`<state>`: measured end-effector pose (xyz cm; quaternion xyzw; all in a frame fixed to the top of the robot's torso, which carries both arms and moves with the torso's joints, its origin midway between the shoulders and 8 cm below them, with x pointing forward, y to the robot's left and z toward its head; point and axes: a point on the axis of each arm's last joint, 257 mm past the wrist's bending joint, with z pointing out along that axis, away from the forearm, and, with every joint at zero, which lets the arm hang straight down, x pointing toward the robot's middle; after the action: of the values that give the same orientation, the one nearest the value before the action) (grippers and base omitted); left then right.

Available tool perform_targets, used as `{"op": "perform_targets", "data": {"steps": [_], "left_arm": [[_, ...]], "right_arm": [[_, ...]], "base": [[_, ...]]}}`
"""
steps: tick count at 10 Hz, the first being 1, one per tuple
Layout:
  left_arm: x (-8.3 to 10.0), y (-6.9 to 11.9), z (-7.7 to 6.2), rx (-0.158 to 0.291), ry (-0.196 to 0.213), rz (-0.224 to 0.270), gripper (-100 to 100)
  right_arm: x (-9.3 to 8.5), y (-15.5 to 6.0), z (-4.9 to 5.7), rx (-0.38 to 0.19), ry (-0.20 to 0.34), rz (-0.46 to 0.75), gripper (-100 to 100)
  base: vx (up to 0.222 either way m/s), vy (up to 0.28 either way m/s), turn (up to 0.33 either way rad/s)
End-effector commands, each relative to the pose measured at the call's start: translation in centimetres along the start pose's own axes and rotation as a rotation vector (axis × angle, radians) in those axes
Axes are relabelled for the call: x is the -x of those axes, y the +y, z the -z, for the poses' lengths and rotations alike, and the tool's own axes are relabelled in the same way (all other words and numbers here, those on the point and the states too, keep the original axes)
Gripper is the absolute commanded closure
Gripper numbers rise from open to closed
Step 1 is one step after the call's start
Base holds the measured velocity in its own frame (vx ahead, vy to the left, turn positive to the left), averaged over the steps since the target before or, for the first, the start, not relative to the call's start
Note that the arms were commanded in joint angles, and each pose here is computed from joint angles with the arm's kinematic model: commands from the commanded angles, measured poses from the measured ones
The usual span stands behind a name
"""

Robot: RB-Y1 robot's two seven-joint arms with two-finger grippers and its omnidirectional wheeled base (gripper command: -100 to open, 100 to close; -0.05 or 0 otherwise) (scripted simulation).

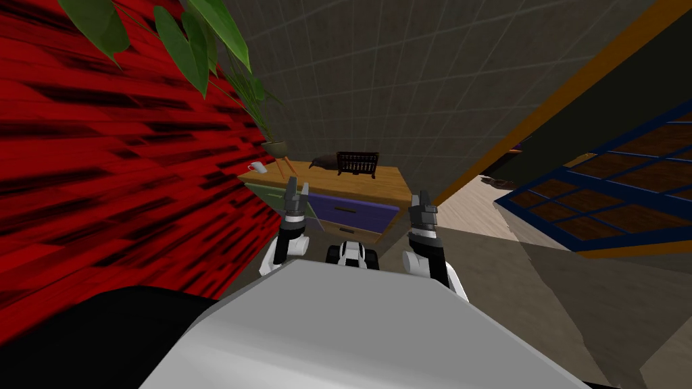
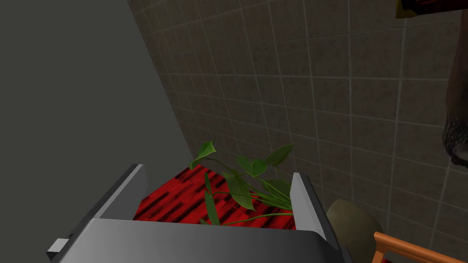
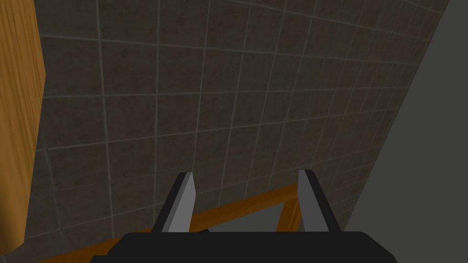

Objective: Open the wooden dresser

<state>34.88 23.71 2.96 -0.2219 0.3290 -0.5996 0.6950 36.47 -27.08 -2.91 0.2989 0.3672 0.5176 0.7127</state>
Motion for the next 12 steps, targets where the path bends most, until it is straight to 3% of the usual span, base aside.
{"op": "perform_targets", "data": {"steps": [1,12], "left_arm": [[-0.7,2.8,1.0,0.053,0.028,-0.007,-100],[-3.0,13.7,5.7,0.266,0.08,-0.011,-100]], "right_arm": [[0.0,0.0,0.0,0.0,0.0,0.0,0],[0.0,0.0,0.0,0.0,0.0,0.0,0]], "base": [[0.002,-0.004,-0.025],[0.001,-0.004,-0.026]]}}
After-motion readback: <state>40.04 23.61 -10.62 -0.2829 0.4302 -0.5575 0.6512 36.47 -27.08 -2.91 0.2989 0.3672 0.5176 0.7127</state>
